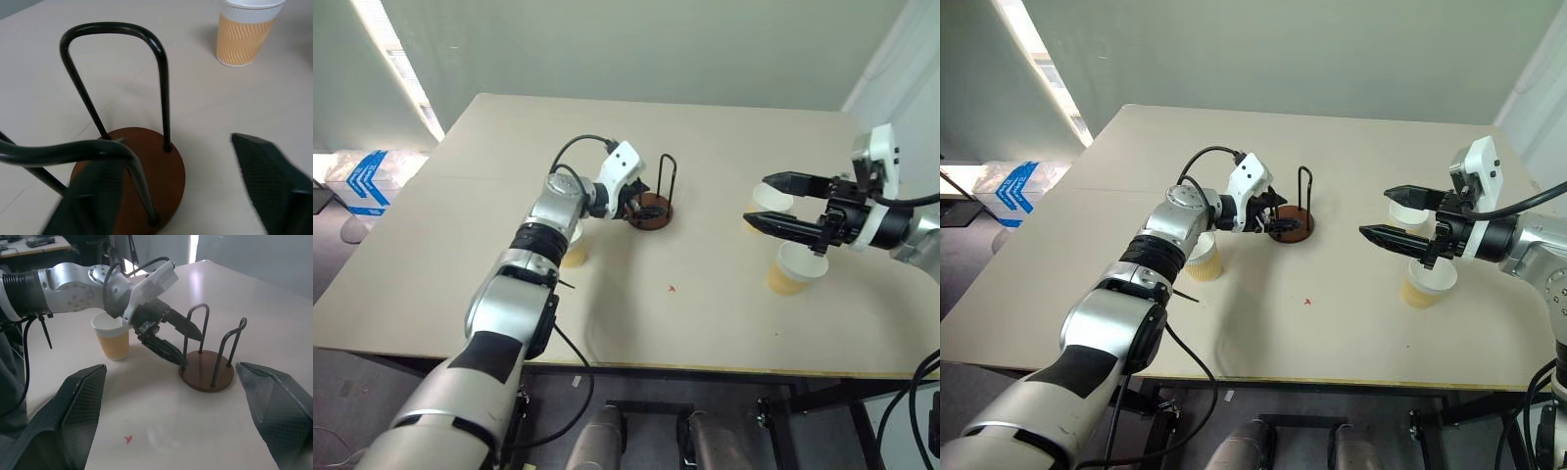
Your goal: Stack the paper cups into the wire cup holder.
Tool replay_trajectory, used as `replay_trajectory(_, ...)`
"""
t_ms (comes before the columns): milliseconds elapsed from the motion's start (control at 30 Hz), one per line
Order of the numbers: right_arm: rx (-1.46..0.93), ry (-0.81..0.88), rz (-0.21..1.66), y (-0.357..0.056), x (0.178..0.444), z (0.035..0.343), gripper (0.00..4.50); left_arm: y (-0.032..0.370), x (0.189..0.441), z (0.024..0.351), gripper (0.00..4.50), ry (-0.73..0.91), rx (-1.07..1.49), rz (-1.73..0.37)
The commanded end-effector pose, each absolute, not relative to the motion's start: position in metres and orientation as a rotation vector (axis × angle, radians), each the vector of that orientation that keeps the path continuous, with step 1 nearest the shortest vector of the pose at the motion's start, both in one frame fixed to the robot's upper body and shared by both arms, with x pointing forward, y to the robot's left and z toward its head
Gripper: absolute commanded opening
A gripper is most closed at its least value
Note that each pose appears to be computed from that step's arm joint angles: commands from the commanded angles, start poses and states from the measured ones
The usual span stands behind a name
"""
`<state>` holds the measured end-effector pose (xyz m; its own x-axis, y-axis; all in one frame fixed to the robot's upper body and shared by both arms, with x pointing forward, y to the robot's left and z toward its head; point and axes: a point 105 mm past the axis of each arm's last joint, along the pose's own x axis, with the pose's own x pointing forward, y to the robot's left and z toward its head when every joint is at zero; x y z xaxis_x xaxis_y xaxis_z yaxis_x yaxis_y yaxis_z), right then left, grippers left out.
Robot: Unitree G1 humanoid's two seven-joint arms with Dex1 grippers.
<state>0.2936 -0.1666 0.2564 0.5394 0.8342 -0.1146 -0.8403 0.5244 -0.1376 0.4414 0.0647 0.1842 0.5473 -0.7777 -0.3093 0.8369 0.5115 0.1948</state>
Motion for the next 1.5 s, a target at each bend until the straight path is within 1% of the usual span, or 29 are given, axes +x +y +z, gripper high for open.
replay_trajectory(33,-0.228,-0.015,0.977,-0.168,0.293,0.265,4.50,0.056,0.445,0.206,2.19,0.113,0.356,-0.974)
replay_trajectory(133,-0.236,-0.029,0.966,-0.168,0.294,0.266,4.50,0.052,0.443,0.205,1.17,0.110,0.348,-0.988)
replay_trajectory(167,-0.242,-0.040,0.959,-0.168,0.295,0.267,4.50,0.051,0.442,0.205,0.73,0.107,0.344,-1.003)
replay_trajectory(200,-0.246,-0.047,0.954,-0.168,0.296,0.268,4.50,0.051,0.441,0.205,0.42,0.105,0.342,-1.013)
replay_trajectory(233,-0.253,-0.058,0.949,-0.169,0.296,0.268,4.50,0.051,0.440,0.205,0.02,0.105,0.342,-1.025)
replay_trajectory(367,-0.279,-0.063,0.928,-0.176,0.296,0.270,4.50,0.058,0.424,0.201,0.02,0.109,0.380,-1.146)
replay_trajectory(500,-0.254,-0.059,0.952,-0.188,0.286,0.279,4.50,0.057,0.401,0.193,0.02,0.118,0.409,-1.288)
replay_trajectory(567,-0.262,-0.027,0.996,-0.193,0.273,0.278,4.50,0.052,0.388,0.189,0.02,0.117,0.431,-1.349)
replay_trajectory(667,-0.327,0.043,1.064,-0.196,0.253,0.272,4.50,0.035,0.360,0.189,0.02,0.104,0.421,-1.471)
replay_trajectory(767,-0.360,0.070,1.088,-0.194,0.248,0.267,4.50,0.024,0.345,0.188,0.02,0.105,0.402,-1.521)
replay_trajectory(933,-0.367,0.062,1.103,-0.187,0.247,0.266,4.50,0.010,0.325,0.174,0.02,0.147,0.397,-1.587)
replay_trajectory(1100,-0.372,0.072,1.117,-0.186,0.245,0.265,4.50,0.014,0.314,0.158,0.02,0.206,0.422,-1.604)
replay_trajectory(1400,-0.387,0.082,1.119,-0.187,0.253,0.262,4.50,0.026,0.321,0.140,0.02,0.271,0.475,-1.499)
replay_trajectory(1467,-0.389,0.088,1.116,-0.187,0.256,0.260,4.50,0.027,0.320,0.137,0.62,0.285,0.473,-1.495)
replay_trajectory(1500,-0.392,0.094,1.117,-0.187,0.257,0.259,4.50,0.028,0.319,0.137,0.83,0.284,0.466,-1.491)
